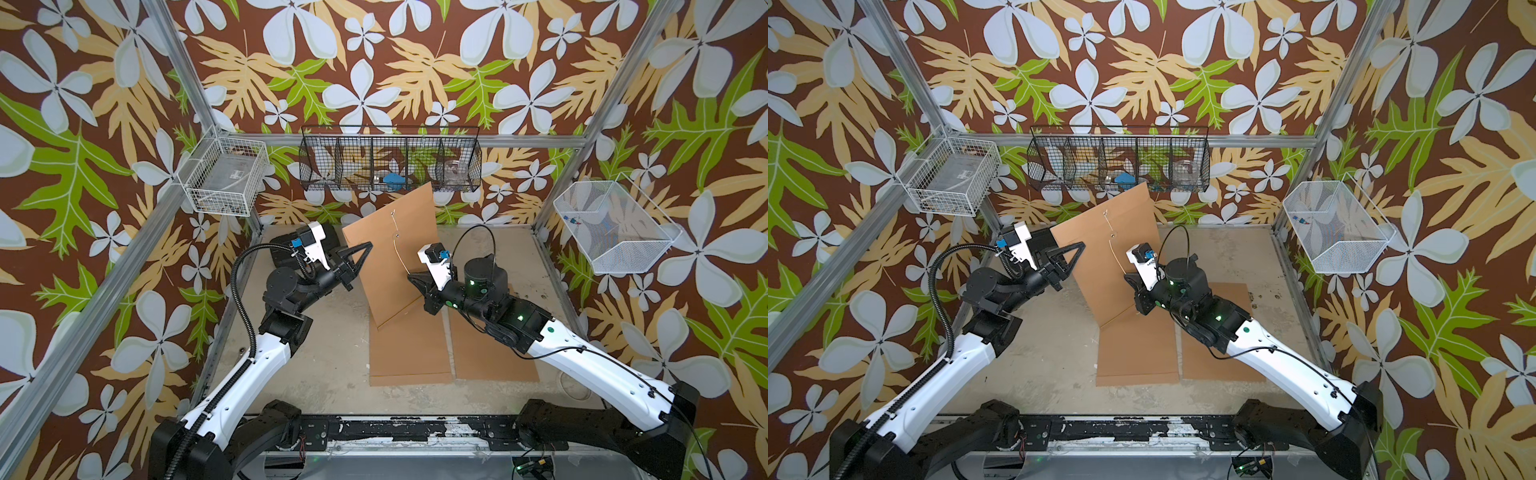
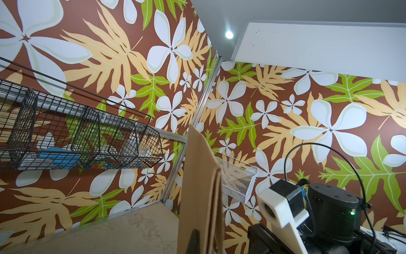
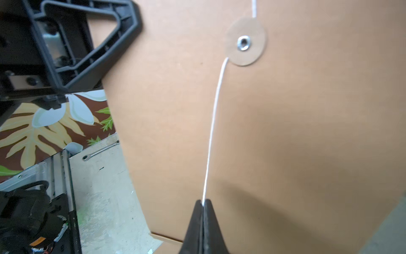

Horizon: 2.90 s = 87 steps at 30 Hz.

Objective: Open the file bag

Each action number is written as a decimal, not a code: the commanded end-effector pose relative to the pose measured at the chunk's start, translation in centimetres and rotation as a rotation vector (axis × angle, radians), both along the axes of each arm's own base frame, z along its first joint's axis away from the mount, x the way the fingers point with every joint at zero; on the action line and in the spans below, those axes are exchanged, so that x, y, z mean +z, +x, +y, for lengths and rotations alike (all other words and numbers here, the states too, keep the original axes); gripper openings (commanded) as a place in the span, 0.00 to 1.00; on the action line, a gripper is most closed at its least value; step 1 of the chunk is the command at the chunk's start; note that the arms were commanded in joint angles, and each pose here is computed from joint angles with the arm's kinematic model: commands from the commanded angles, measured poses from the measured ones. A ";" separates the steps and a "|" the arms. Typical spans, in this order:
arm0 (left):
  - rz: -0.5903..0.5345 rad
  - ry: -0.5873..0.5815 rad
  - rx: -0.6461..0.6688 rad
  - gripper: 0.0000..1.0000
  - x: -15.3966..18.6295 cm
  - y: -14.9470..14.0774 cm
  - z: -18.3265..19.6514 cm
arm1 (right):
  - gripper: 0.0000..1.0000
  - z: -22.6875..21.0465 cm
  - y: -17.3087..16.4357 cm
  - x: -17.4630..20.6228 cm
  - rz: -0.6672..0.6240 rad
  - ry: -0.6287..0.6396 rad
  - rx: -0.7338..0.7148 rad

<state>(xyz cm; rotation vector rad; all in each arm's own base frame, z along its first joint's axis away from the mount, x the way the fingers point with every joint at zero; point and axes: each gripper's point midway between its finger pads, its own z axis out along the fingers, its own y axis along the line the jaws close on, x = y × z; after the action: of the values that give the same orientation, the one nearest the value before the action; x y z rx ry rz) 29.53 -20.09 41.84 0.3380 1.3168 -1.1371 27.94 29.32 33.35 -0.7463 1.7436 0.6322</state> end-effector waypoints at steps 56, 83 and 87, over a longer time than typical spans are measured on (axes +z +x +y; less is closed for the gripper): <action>0.055 0.046 -0.102 0.00 -4.5 -1.5 -0.9 | 0.00 -2.6 3.6 11.2 -0.160 0.164 0.009; 0.050 -0.010 -0.104 0.00 -3.3 -0.2 -1.1 | 0.00 6.2 -0.2 11.8 -0.153 0.179 0.240; 0.026 -0.029 -0.082 0.00 -2.2 -0.1 -0.8 | 0.00 6.3 -0.4 10.8 -0.132 0.174 0.237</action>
<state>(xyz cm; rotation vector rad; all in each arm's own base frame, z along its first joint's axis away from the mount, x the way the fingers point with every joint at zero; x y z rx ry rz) 29.58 -21.36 37.62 0.3612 1.3958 -1.2510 27.62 35.66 43.84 -0.8768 1.4844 0.8534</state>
